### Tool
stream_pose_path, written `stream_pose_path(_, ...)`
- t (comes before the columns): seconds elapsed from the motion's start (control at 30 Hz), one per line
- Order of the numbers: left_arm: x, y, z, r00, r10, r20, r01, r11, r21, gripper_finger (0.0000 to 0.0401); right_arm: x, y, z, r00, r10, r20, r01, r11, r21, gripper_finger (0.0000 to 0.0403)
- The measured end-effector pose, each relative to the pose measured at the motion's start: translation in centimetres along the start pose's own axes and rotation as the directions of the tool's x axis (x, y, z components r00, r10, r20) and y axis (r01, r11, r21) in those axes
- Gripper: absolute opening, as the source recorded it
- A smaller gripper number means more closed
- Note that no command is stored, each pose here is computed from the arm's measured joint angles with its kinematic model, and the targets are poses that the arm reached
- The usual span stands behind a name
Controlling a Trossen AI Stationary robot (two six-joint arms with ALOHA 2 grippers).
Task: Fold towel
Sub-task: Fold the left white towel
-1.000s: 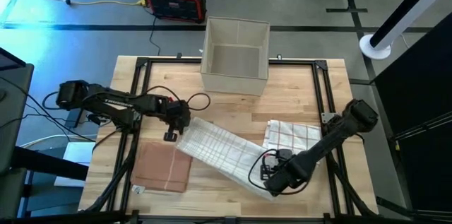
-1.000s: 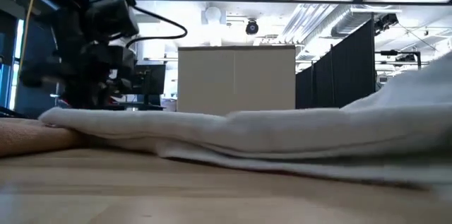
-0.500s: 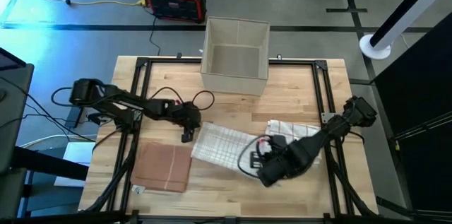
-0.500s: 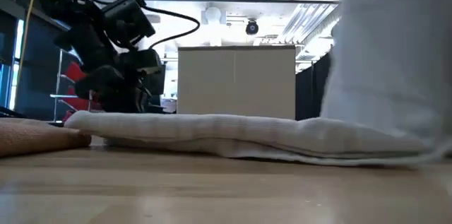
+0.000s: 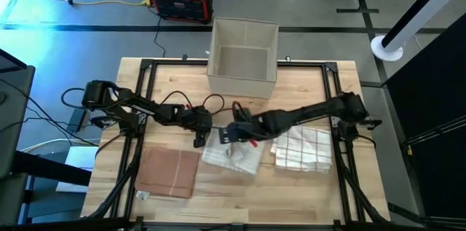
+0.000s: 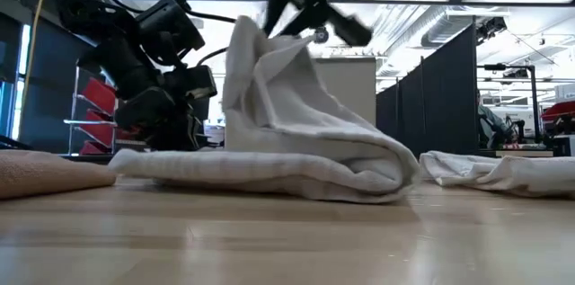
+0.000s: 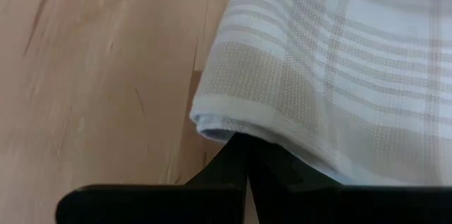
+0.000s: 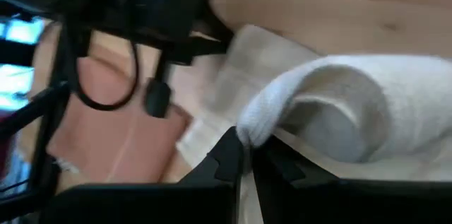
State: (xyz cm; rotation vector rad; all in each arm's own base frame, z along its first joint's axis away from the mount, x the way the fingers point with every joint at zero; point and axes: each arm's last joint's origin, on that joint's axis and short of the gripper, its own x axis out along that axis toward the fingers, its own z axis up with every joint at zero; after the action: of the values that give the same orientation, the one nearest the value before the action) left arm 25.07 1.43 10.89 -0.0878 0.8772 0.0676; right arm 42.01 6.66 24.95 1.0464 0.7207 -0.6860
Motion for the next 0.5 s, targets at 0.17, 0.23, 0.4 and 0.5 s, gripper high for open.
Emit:
stream_pose_path(0.17, 0.0, 0.0, 0.0, 1.0, 0.001, 0.002, -0.001, 1.0, 0.0, 0.0, 2.5, 0.5, 0.9, 0.994, 0.096, -0.053, -0.097, 0.995, -0.015, 0.0011)
stream_pose_path(0.23, 0.0, 0.0, 0.0, 1.0, 0.002, 0.002, -0.002, 1.0, 0.0, 0.0, 3.0, 0.6, 1.1, 0.991, 0.117, -0.066, -0.119, 0.993, -0.018, 0.0011)
stream_pose_path(0.4, 0.0, 0.0, 0.0, 1.0, 0.002, 0.001, -0.002, 1.0, 0.0, 0.0, 3.7, 0.4, 0.9, 0.985, 0.12, -0.121, -0.12, 0.993, 0.001, 0.0011)
stream_pose_path(0.5, 0.0, 0.0, 0.0, 1.0, 0.002, 0.001, -0.002, 1.0, 0.0, 0.0, 3.6, 0.5, 0.9, 0.979, 0.133, -0.152, -0.134, 0.991, 0.005, 0.0037)
